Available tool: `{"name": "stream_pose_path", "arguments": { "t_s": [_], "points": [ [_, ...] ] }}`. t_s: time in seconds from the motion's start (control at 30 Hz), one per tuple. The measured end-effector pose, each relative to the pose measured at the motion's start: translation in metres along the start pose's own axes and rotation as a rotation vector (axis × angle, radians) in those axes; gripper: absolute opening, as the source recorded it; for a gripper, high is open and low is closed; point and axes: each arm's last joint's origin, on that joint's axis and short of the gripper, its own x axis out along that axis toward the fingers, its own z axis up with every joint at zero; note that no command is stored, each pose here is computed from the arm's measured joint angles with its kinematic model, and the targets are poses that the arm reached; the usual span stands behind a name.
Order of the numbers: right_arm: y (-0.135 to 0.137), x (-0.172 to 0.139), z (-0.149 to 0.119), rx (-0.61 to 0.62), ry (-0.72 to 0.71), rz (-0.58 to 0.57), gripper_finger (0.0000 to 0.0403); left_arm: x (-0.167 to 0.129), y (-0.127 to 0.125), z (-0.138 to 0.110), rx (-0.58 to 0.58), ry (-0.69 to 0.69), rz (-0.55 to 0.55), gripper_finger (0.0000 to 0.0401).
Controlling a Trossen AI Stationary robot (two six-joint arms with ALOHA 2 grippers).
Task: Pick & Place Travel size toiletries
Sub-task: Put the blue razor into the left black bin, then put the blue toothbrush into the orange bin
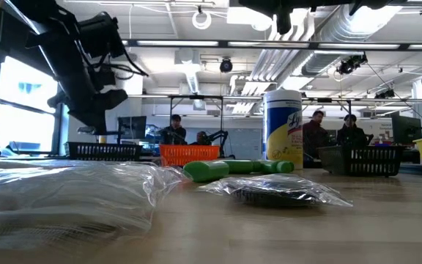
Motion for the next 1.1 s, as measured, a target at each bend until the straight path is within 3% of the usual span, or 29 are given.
{"name": "stream_pose_path", "arguments": {
  "t_s": [0.2, 0.7, 0.9, 1.1],
  "points": [
    [0.0, 0.0, 0.0, 0.0, 0.0, 0.0, 0.0085, 0.014, -0.006, -0.007, 0.042, 0.053, 0.044, 0.0023],
    [0.0, 0.0, 0.0, 0.001, 0.0, 0.001, 0.0085, 0.017, -0.007, -0.007, 0.043, 0.044, 0.061, 0.0111],
    [0.0, 0.0, 0.0, 0.001, 0.001, 0.004, 0.0085, 0.013, -0.009, -0.003, 0.01, 0.025, -0.001, 0.0122],
    [0.0, 0.0, 0.0, 0.001, 0.001, 0.004, 0.0085, 0.0, -0.008, 0.006, -0.041, -0.016, -0.116, 0.0099]
  ]
}}
